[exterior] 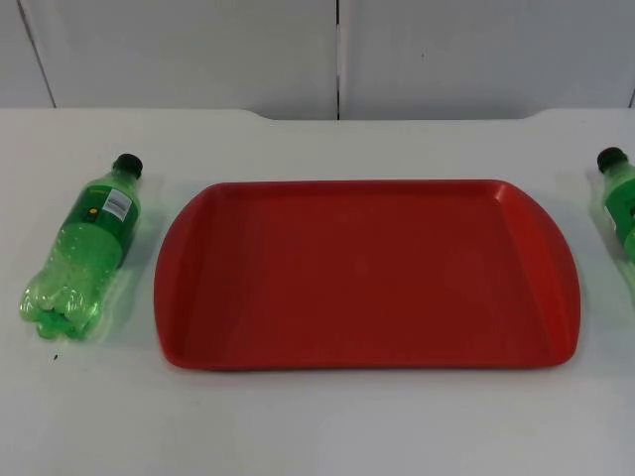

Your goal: Place the bottle upright on the tray.

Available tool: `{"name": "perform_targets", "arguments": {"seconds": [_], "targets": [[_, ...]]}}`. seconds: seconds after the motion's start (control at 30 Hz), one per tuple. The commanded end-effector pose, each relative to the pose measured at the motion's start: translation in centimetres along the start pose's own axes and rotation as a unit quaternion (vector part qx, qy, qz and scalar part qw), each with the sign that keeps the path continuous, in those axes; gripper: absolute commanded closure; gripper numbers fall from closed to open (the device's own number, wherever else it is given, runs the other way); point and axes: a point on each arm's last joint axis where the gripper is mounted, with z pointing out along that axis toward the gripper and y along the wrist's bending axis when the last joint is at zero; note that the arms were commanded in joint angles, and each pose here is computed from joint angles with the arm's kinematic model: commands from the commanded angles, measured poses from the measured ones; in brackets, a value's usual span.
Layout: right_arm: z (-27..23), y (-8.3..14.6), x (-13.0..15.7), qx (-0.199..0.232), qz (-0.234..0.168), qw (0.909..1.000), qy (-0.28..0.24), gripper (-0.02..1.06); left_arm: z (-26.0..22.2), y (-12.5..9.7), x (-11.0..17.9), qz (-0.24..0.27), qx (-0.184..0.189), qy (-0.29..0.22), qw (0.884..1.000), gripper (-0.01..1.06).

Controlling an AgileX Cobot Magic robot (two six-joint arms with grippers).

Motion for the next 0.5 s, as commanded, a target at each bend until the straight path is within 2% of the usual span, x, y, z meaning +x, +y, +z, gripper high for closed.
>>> {"name": "perform_targets", "arguments": {"seconds": [0.0, 0.47], "targets": [[0.9, -0.2, -1.6, 0.001, 0.002, 1.0000, 0.004, -0.01, 0.1, 0.0, 0.0, -0.002, -0.001, -0.003, 1.000, 0.00], [7.0, -1.1, -7.6, -0.003, 0.006, 0.9976, 0.070, -0.01, 0.1, -0.1, 0.0, -0.002, 0.002, -0.003, 1.000, 0.00]]}}
